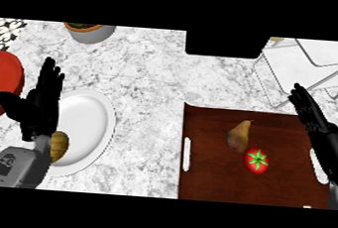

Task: Pick the tomato from the tray and place it in the tiered shelf

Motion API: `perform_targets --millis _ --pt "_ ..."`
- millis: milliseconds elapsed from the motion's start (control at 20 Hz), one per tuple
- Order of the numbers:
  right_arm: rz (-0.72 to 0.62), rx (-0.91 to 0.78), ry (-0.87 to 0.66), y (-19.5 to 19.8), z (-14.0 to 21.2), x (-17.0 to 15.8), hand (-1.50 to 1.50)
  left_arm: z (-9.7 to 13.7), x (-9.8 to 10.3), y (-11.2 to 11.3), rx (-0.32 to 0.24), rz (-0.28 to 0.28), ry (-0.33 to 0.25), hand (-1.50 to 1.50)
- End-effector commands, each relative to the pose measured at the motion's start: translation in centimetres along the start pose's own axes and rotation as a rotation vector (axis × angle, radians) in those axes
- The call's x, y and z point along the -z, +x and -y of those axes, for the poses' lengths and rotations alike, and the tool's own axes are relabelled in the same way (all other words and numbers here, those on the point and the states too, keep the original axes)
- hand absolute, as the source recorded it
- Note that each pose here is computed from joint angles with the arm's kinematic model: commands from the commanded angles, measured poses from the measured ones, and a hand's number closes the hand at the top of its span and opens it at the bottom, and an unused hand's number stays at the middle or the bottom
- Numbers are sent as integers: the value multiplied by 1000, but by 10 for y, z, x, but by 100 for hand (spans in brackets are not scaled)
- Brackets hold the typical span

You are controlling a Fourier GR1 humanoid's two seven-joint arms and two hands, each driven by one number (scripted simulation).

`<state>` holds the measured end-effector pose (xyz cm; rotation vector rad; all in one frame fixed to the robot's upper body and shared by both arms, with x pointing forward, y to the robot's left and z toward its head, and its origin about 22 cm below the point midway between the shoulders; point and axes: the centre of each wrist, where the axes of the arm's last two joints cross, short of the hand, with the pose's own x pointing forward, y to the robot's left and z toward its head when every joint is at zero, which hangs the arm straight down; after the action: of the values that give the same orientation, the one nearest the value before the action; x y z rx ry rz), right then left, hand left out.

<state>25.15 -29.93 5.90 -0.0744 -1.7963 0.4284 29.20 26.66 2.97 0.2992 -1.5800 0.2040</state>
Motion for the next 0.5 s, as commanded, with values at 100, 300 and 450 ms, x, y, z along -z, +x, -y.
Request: perform_targets --millis 100,300,450 --pt "-40 90 -169 14 -8 29 150 -13 -6 26 65 70 -47 0" --pt "-279 -101 -587 -16 25 3 150 -8 -16 13 64 35 -89 0" --pt "-198 328 -600 -3 -26 18 -150 -11 -29 12 53 25 -138 0"
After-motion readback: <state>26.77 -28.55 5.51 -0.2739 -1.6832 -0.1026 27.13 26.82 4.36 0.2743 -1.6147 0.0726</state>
